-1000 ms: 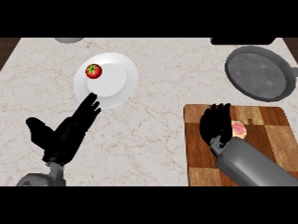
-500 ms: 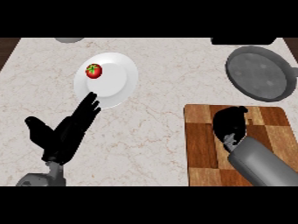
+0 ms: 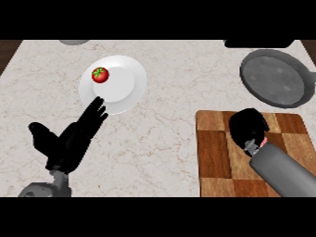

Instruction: Pick the cupcake from the cutting board and place it in the pan

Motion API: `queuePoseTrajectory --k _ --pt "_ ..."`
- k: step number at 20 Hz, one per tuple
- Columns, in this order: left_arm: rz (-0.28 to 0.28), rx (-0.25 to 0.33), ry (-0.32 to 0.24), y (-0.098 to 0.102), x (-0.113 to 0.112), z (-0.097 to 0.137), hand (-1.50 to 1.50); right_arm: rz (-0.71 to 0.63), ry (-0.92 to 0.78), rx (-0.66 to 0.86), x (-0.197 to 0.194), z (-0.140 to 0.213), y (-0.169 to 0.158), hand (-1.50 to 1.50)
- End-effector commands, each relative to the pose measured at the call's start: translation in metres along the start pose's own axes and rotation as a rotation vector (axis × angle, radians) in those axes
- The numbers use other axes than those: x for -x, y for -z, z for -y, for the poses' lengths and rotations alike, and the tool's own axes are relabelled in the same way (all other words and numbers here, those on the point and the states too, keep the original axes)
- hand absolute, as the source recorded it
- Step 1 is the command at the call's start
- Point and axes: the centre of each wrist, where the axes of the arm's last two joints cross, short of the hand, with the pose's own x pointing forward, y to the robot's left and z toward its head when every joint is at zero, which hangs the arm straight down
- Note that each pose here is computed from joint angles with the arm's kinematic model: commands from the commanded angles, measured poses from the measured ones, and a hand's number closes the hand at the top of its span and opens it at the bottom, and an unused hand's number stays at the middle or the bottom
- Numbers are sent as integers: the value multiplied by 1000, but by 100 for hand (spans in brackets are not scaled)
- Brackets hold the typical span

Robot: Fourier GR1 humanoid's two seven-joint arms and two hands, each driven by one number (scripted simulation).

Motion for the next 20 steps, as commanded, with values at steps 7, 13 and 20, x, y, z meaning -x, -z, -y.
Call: queuePoseTrajectory --k 7,13,20 --pt "-16 -42 -20 -14 15 -12 0 553 332 369 9 -27 -43 150" --pt "-15 -86 -41 -13 12 -11 0 668 598 762 65 -30 -69 150" --pt "7 -87 -21 -18 14 -20 0 727 1065 864 123 -64 -80 150"
